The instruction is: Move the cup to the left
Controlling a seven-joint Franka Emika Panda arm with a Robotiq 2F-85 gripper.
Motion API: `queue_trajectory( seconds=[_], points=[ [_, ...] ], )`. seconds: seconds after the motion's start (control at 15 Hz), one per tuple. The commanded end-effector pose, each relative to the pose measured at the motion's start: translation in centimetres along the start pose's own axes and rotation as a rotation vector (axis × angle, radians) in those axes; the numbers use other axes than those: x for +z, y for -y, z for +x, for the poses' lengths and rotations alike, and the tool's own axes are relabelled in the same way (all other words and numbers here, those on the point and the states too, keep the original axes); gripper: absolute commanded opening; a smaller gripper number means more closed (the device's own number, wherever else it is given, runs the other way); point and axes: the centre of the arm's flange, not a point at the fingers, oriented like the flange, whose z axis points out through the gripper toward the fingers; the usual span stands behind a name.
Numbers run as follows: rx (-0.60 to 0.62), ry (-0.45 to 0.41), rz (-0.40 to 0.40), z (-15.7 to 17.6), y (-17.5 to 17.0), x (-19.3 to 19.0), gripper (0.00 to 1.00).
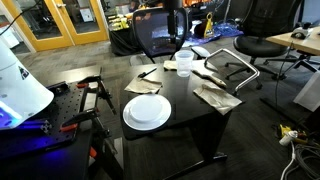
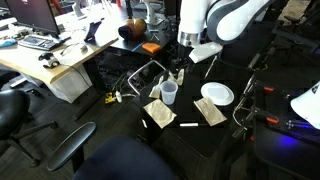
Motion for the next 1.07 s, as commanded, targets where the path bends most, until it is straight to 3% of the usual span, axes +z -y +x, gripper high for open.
queue_trajectory(
  seconds=[0.0, 1.0],
  points=[
    [0.004, 0.035, -0.033, 1.2, 0.8, 1.8, 1.00],
    [0.037, -0.021, -0.031, 3.7, 1.3, 8.0, 1.00]
  ],
)
